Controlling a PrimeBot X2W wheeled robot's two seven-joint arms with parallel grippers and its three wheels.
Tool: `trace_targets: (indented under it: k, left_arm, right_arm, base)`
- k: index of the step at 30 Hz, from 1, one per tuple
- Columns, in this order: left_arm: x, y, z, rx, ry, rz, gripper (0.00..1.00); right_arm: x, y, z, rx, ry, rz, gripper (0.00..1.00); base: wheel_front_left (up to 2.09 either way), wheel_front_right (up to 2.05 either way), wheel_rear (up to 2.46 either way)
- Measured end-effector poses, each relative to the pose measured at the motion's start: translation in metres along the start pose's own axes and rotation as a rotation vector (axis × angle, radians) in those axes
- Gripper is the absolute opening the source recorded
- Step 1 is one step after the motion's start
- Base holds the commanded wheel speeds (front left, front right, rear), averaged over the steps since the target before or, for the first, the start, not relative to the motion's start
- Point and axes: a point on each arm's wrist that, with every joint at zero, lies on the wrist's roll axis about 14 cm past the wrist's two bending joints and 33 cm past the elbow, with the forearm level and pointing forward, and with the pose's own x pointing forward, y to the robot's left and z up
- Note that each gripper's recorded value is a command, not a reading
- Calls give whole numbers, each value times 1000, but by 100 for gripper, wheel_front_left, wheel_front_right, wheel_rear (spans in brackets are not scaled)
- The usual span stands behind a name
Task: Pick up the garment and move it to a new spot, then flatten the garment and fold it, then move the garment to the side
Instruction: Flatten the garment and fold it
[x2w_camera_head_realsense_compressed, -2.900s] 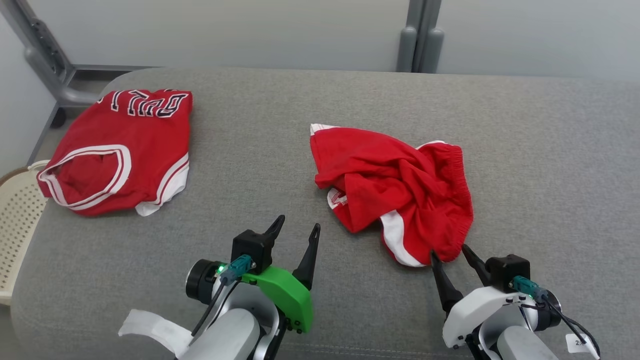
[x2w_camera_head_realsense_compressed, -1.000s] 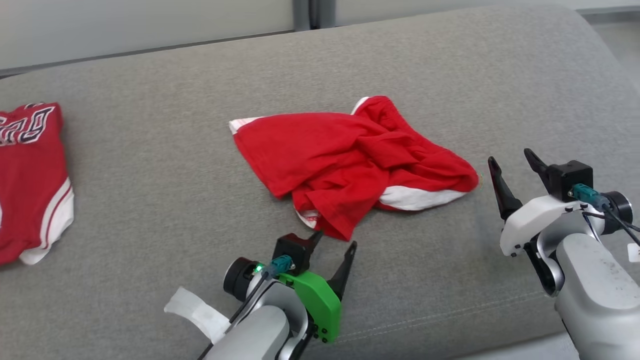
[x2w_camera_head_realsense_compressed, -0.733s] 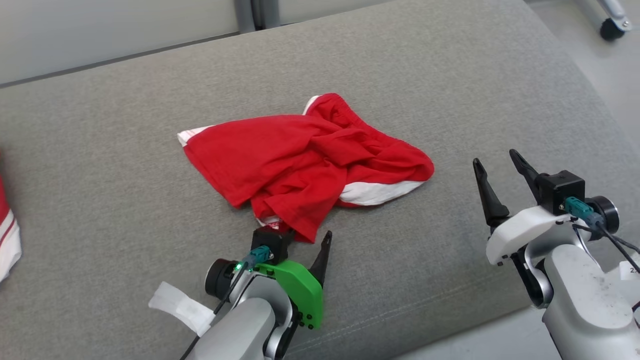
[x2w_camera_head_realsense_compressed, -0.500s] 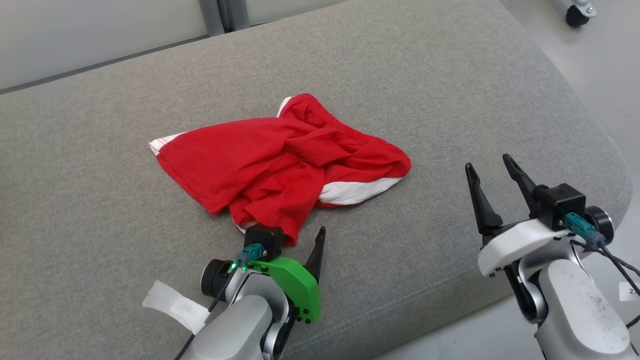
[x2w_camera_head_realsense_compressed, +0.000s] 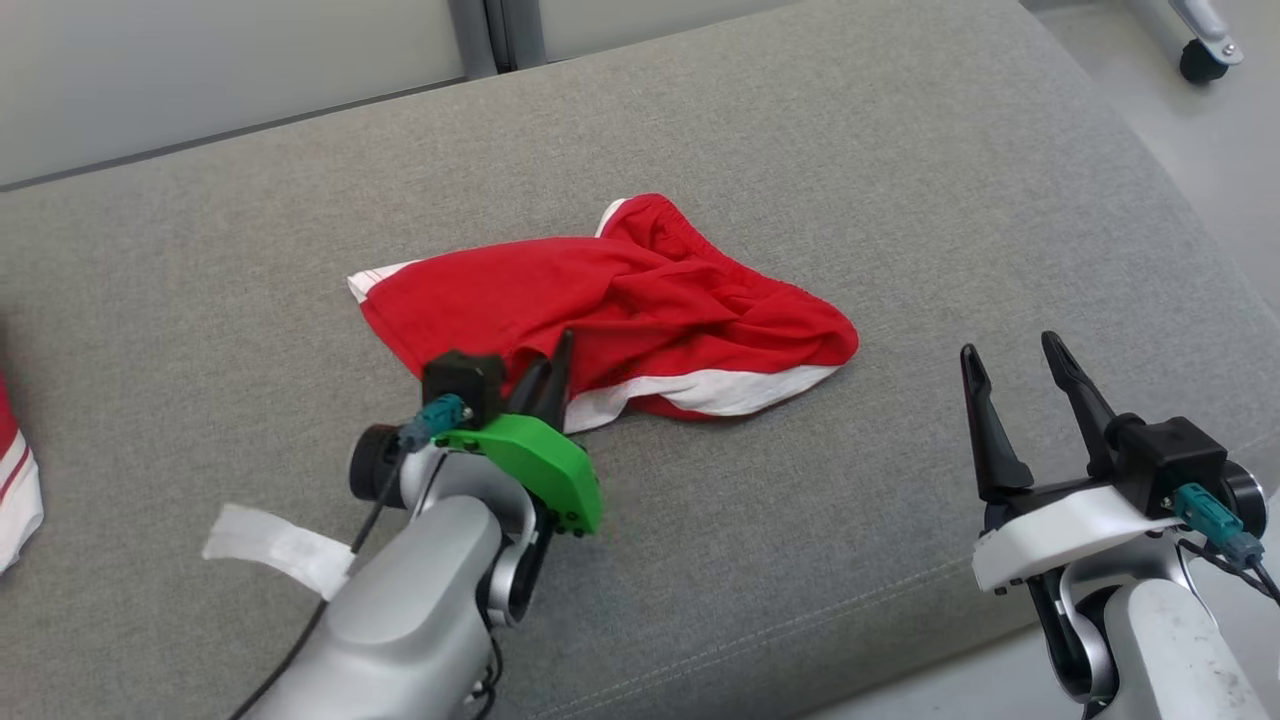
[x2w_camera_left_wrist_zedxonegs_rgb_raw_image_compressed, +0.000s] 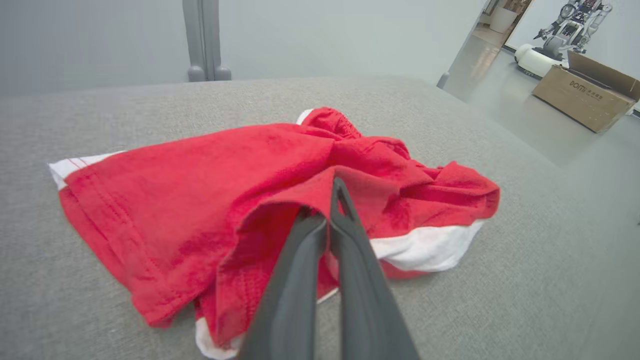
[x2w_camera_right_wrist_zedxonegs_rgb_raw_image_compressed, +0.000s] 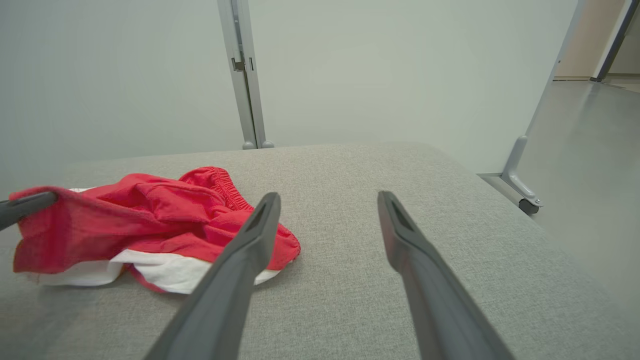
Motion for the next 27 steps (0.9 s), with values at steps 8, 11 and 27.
trace_targets:
  k: [8, 11, 27]
  left_arm:
    - [-8, 75, 31, 45, -2, 158, 0]
    - [-8, 96, 28, 49, 34, 205, 0]
    - [10, 179, 1, 91, 193, 361, 0]
  right_arm:
    - [2, 16, 2, 9, 0, 33, 100]
    - [3, 19, 2, 10, 1, 38, 100]
    - [7, 7, -4, -9, 8, 2, 100]
  base:
    - [0, 0, 0]
    - [0, 0, 0]
    - [0, 0, 0]
